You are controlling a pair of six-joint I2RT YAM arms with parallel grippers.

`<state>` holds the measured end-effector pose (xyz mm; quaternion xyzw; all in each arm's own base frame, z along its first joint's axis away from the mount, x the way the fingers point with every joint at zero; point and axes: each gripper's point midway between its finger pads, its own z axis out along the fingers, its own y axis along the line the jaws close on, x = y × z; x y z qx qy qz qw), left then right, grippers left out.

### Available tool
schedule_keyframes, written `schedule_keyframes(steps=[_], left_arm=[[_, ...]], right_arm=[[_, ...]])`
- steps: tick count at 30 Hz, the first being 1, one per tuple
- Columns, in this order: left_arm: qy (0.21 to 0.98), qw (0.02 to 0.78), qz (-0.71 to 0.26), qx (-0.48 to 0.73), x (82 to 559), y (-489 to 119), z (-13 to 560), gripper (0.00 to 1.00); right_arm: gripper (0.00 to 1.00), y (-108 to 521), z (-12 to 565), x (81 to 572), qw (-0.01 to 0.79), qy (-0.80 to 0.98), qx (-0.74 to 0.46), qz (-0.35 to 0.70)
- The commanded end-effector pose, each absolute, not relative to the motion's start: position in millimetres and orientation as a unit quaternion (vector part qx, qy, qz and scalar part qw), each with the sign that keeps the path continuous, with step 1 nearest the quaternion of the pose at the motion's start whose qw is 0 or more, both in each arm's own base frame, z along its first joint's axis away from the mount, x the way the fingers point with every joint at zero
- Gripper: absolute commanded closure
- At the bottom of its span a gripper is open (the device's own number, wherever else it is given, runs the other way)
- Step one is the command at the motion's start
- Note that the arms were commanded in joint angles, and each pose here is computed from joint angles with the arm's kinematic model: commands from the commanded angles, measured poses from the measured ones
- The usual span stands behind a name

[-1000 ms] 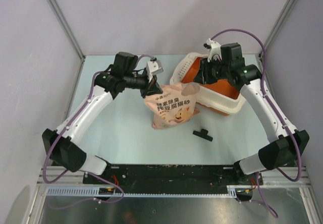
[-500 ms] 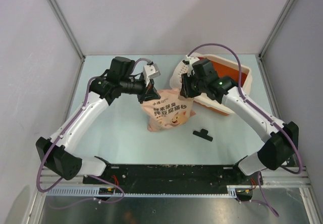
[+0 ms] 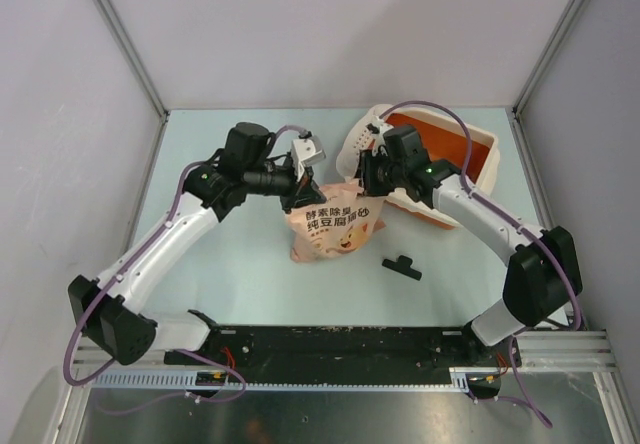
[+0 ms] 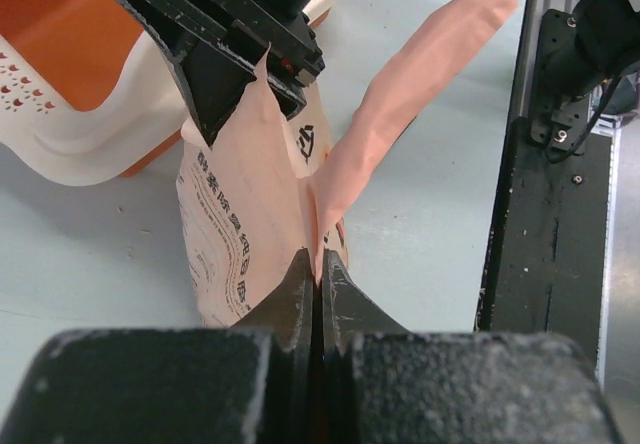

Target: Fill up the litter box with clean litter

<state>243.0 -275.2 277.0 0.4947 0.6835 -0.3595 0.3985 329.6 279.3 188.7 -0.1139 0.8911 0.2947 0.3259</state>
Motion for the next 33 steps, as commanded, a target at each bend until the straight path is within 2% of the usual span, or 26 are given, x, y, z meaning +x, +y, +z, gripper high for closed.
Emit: schedule_keyframes(steps=[1,4,7,15,21,28,33], left_arm=[[0.621,0.470,-0.365,0.510,231,-277,320,1.00],[0.627,0.484,-0.333,0.512,235,-268,312,1.00],[0.632,0.498,-0.297,0.515,242,-259,305,1.00],[0.635,0.499,-0.271,0.524,249,-254,296,1.00],[0.639,0.504,-0.258,0.521,261,-256,301,1.00],[0.639,0.506,-0.246,0.524,270,-258,301,1.00],[0.635,0.507,-0.247,0.528,269,-259,304,1.00]], right_arm=[[1.00,313,196,304,0.218,0.862,-0.088,0.449],[1.00,296,222,332,0.234,0.835,-0.043,0.496],[1.00,283,248,339,0.237,0.813,-0.020,0.532],[1.00,235,282,350,0.300,0.803,0.036,0.514],[1.00,204,287,365,0.314,0.795,0.080,0.513],[1.00,182,279,358,0.269,0.763,0.118,0.575],[1.00,173,276,355,0.273,0.752,0.123,0.588]])
